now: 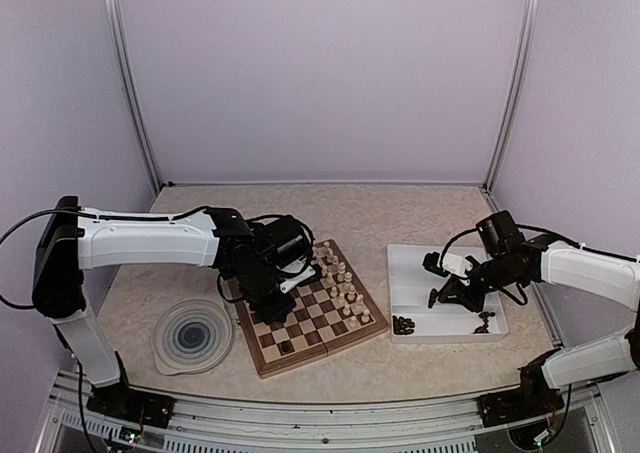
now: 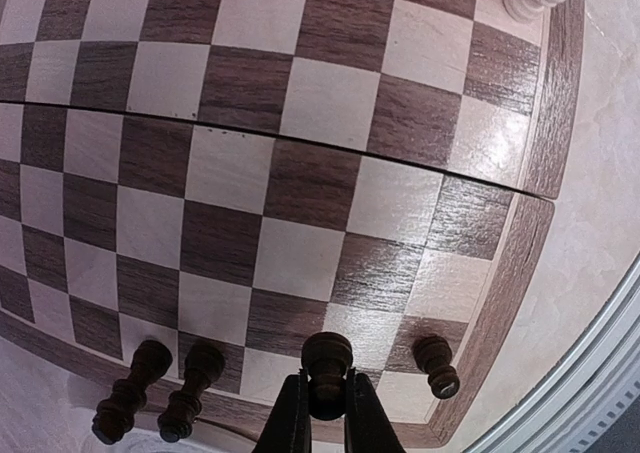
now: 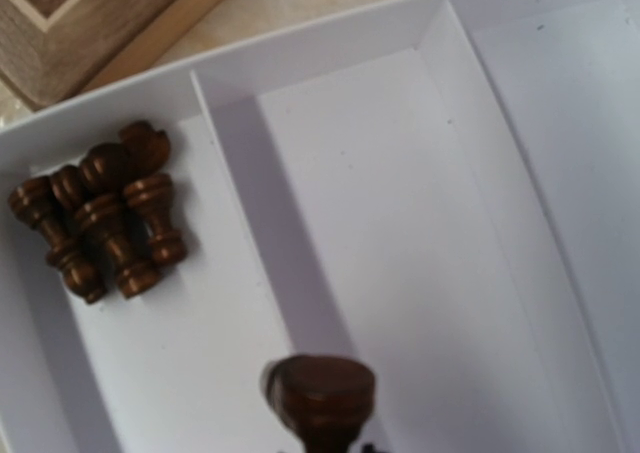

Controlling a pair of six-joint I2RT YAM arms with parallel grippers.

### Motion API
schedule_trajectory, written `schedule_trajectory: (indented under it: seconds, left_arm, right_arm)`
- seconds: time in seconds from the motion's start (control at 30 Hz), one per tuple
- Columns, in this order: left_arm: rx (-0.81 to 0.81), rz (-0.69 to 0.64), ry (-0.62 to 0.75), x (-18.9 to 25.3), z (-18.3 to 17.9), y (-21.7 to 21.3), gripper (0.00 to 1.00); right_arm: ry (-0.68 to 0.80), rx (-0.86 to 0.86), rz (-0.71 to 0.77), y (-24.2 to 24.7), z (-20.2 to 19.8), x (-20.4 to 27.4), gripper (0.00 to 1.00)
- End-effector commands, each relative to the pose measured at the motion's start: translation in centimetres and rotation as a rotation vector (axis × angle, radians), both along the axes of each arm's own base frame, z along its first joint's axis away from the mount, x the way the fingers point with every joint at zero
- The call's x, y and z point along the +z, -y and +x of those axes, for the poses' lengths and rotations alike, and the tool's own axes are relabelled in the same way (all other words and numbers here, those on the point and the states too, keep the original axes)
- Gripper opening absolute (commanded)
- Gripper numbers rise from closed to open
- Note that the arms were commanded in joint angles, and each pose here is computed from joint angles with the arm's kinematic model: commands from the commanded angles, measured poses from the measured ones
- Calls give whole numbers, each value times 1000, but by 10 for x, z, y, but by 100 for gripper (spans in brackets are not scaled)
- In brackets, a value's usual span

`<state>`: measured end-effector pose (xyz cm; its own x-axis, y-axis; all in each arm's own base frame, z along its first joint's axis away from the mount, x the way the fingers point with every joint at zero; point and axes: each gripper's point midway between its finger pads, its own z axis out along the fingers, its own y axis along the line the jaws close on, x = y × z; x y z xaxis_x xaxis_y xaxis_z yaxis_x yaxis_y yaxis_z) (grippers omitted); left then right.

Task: Set up the chess pieces on the board
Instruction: Place the pawn on b7.

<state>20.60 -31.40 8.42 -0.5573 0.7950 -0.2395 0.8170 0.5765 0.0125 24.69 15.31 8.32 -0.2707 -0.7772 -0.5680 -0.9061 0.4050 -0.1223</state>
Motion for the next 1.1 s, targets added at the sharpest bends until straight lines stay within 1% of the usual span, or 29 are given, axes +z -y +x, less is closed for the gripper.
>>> schedule_trajectory:
  seconds: [0.0,0.17,0.33,0.87,0.97,1.07]
  left_arm:
    - [-30,35,-22,-10,-9,-5,0]
    - [-41,37,-37,-13,-15,-5,0]
    - [-52,45,-82,-23,-24,-6,0]
    - [-60,59,-111,-34,-27,-3,0]
    - [-55,66,-109,-35,-26,-4,8]
    - [-50,71,-101,-35,-25,-5,20]
  right_arm:
    - [-9,-11,-1,2,1,-3,0]
    - [-11,-8,0,2,1,-3,0]
    - [-13,-5,3,1,0,-3,0]
    - [-12,-3,4,1,0,-3,0]
    - [-15,-5,3,1,0,-3,0]
    - [-12,-5,4,1,0,-2,0]
